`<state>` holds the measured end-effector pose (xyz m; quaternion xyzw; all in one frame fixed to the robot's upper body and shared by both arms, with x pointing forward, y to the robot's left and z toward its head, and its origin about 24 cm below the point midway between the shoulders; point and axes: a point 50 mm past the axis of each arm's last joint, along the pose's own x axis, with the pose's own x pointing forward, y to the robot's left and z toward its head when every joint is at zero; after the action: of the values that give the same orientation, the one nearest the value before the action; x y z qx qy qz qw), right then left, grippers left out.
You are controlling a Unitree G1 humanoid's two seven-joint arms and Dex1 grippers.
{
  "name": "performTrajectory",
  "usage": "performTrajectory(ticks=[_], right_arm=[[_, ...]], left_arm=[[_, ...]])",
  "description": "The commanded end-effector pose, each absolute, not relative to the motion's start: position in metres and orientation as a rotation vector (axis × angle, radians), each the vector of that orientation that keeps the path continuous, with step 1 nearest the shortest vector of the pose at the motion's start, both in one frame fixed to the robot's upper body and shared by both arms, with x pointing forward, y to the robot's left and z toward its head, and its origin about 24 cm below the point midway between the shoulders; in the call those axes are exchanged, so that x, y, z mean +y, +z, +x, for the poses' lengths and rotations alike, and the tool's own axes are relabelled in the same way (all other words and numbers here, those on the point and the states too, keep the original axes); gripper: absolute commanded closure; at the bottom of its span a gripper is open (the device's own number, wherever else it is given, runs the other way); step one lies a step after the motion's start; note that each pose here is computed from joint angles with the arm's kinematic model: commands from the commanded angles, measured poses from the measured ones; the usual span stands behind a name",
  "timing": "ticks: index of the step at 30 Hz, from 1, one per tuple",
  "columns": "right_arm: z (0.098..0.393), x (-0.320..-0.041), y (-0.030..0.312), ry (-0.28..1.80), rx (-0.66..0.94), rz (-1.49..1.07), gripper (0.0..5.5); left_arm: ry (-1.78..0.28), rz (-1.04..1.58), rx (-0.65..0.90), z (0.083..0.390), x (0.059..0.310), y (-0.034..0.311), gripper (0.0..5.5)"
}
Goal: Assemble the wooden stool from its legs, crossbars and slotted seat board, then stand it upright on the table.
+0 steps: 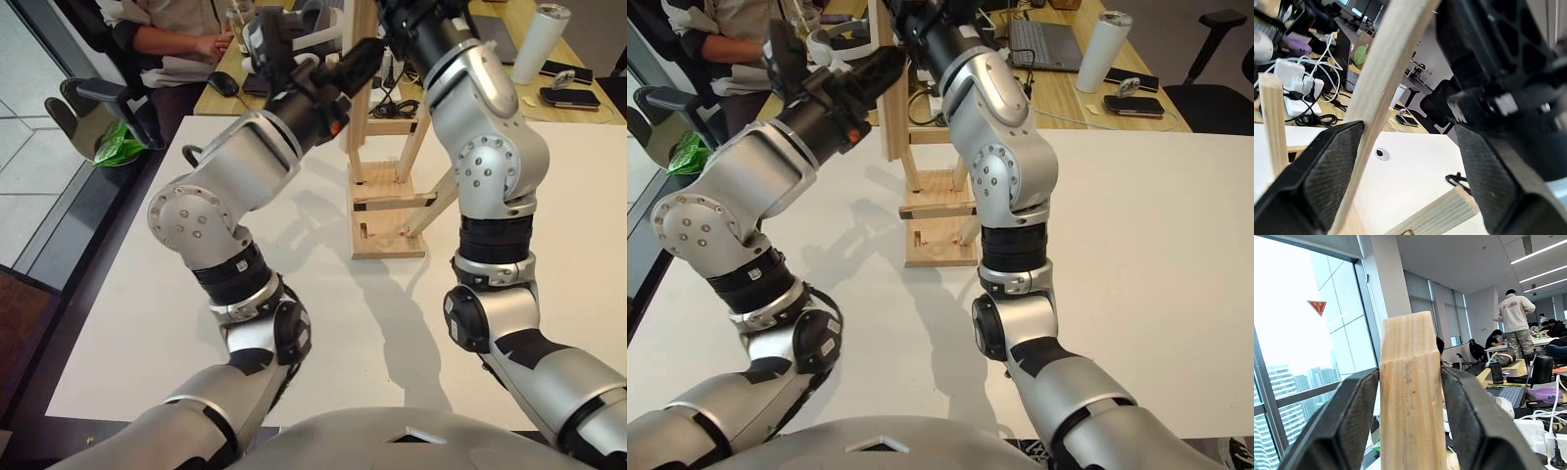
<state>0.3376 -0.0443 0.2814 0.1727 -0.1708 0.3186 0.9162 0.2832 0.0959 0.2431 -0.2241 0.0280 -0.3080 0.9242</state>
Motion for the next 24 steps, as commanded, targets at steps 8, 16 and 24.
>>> performTrajectory(ticks=[8, 16, 24], right_arm=[[0.328, -0.040, 0.307, 0.833, -0.309, 0.417, 3.46], [0.314, -0.053, 0.318, 0.861, -0.324, 0.440, 3.46], [0.305, -0.064, 0.327, 0.860, -0.339, 0.428, 3.46]], left_arm=[[-0.594, 0.002, -0.049, 0.288, 0.107, 0.214, 2.03], [-0.527, 0.070, -0.033, 0.297, 0.118, 0.203, 2.03], [-0.489, 0.124, -0.046, 0.304, 0.126, 0.202, 2.03]])
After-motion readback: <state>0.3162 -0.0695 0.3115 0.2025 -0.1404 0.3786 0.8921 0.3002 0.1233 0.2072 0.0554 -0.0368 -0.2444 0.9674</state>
